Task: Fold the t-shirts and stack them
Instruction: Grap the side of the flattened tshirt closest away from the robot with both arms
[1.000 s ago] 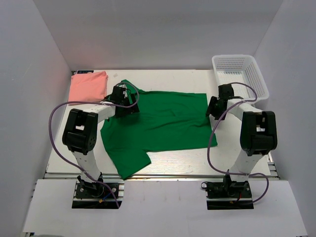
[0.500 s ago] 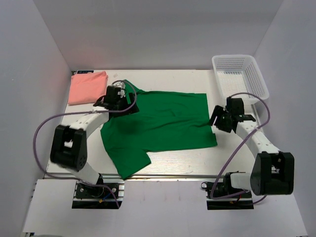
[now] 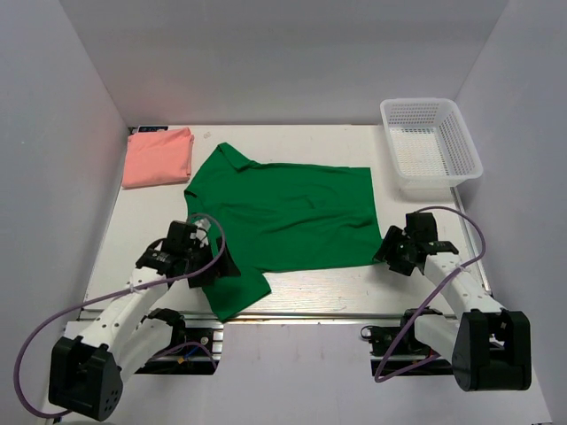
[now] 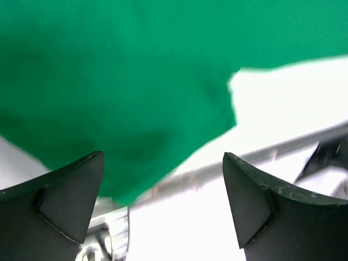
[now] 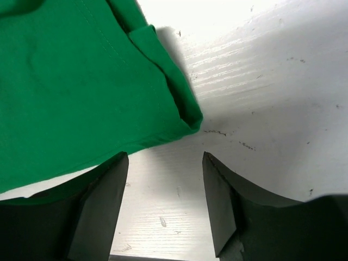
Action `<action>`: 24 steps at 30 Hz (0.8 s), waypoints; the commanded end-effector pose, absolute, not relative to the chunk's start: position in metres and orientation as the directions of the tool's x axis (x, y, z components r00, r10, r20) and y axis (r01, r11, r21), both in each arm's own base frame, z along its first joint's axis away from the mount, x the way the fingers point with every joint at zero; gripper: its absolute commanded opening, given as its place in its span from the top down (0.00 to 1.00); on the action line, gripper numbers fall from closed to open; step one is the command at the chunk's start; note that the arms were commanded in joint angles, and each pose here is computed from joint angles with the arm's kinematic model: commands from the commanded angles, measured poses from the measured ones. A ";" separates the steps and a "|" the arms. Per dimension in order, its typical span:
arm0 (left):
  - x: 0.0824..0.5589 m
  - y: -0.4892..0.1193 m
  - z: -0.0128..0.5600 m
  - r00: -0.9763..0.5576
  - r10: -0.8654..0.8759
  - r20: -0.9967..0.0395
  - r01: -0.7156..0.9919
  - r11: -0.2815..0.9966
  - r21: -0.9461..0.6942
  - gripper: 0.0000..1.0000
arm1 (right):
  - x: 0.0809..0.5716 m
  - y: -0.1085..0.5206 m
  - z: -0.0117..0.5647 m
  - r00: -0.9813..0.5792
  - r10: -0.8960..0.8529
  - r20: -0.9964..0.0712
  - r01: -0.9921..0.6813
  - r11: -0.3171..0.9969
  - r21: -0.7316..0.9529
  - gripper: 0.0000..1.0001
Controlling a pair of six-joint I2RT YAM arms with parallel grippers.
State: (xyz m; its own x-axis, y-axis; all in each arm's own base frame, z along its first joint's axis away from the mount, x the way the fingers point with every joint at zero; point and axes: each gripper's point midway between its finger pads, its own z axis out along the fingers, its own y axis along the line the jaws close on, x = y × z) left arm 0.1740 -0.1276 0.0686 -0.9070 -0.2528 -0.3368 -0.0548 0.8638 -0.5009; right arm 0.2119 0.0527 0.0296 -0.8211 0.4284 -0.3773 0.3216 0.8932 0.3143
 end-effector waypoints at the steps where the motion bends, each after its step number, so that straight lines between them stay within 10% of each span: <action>1: 0.127 -0.136 0.060 -0.968 -0.208 -0.139 -0.103 0.837 -0.537 0.00 | 0.221 0.059 0.031 -0.802 0.452 -0.391 0.317 0.876 0.363 0.39; 15: 0.069 -0.121 0.026 -0.976 -0.153 0.154 -0.199 0.917 -0.345 0.00 | 0.232 0.050 0.009 -0.772 0.500 -0.391 0.387 0.859 0.333 0.47; 24: 0.084 -0.115 0.020 -0.969 -0.215 0.124 -0.238 0.946 -0.218 0.28 | 0.231 0.056 0.000 -0.782 0.508 -0.361 0.388 0.850 0.356 0.67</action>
